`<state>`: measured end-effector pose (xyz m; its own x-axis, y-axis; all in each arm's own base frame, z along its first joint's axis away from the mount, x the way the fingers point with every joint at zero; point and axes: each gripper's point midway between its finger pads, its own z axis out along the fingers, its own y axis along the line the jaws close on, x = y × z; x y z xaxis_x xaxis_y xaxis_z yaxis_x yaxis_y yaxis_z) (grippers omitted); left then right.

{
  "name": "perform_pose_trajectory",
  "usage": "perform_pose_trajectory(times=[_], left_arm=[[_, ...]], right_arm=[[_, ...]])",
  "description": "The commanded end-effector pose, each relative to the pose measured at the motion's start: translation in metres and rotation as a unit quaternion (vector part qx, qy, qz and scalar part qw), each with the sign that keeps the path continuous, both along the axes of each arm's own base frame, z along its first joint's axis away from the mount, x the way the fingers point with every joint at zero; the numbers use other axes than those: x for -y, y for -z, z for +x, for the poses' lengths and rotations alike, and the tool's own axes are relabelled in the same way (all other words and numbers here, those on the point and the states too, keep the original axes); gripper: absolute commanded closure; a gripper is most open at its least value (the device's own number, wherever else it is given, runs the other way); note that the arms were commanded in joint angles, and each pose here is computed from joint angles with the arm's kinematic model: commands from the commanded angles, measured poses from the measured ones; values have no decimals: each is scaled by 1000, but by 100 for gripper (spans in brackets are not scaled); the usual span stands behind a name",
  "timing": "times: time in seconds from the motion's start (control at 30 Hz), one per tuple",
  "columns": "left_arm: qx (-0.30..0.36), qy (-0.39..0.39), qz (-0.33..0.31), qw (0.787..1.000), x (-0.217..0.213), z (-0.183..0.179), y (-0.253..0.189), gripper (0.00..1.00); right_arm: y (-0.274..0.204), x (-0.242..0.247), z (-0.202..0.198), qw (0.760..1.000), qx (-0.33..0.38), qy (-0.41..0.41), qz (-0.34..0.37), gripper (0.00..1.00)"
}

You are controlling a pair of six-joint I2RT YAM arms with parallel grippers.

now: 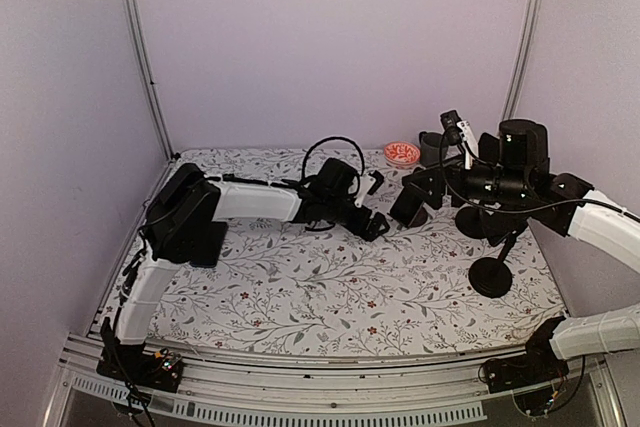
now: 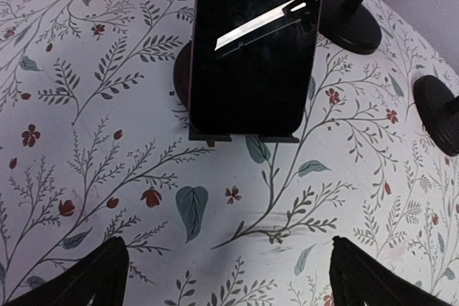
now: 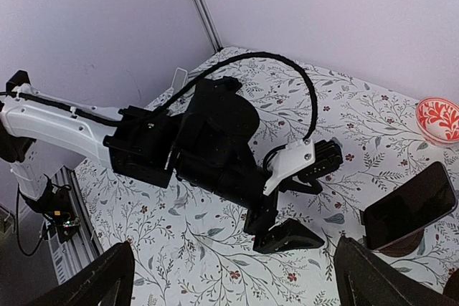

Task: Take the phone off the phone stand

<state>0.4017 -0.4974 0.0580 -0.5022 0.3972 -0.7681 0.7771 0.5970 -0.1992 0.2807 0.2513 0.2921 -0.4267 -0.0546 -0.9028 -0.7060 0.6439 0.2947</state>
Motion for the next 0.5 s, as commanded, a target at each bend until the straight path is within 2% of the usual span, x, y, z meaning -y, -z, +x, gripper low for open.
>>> perform_pose_trajectory(times=[0.0, 0.47], left_arm=[[-3, 11, -13, 1000, 19, 2, 12, 1], [-22, 18, -1, 1000, 43, -1, 69, 1]], right_arm=[[2, 2, -3, 1000, -1, -7, 4, 1], [9, 3, -1, 1000, -5, -11, 6, 1]])
